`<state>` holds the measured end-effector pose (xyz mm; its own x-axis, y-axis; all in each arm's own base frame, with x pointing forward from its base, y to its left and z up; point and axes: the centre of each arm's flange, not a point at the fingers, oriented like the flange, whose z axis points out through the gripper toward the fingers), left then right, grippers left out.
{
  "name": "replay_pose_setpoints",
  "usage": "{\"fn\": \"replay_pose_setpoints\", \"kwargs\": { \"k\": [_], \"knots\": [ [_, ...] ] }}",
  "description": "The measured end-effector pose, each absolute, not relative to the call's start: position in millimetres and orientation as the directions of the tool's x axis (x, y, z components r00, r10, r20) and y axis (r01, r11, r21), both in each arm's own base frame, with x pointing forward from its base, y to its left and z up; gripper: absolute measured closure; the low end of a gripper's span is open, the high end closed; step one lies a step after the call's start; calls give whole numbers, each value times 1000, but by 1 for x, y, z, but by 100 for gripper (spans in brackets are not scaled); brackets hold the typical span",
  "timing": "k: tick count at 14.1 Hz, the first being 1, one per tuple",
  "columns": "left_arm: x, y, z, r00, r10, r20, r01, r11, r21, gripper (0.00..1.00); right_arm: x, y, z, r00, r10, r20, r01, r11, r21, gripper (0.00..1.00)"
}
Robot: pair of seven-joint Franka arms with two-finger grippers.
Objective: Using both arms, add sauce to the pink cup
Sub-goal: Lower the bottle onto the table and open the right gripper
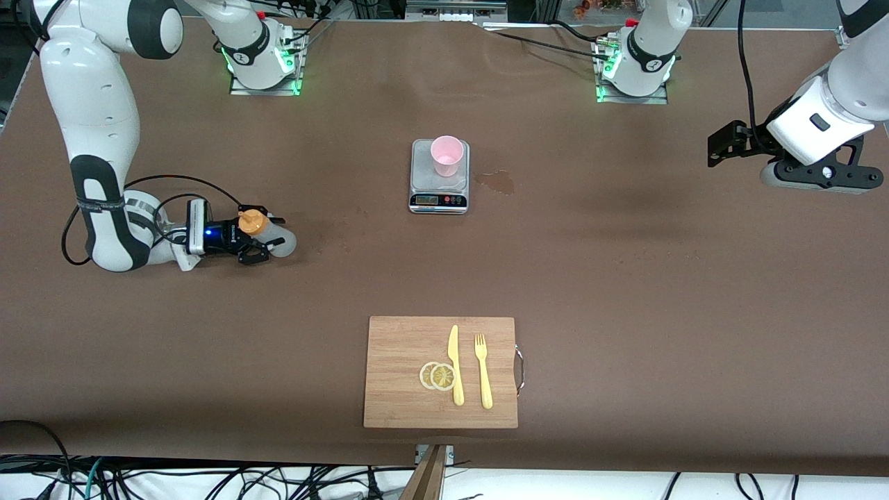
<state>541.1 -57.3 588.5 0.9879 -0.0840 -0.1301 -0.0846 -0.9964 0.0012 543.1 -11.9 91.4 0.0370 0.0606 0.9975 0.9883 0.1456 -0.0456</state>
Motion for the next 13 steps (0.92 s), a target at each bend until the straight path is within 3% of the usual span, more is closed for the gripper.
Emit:
{"fn": "replay_pose_setpoints", "kwargs": {
  "k": [3, 4, 9, 13],
  "knots": [
    [541, -57, 589, 988, -84, -128, -85, -996, 1, 0, 550, -15, 96, 34, 67, 997, 989, 142, -43, 4],
    [541, -57, 590, 988, -84, -128, -85, -996, 1, 0, 552, -18, 98, 34, 71, 997, 989, 139, -43, 0],
    [541, -57, 590, 988, -84, -126, -85, -996, 1, 0, 559, -73, 123, 11, 173, 985, 989, 142, -36, 0],
    [541, -57, 591, 989, -84, -125, -85, -996, 1, 0, 561, -141, 191, 8, 361, 933, 981, 178, -77, 0]
  ]
}}
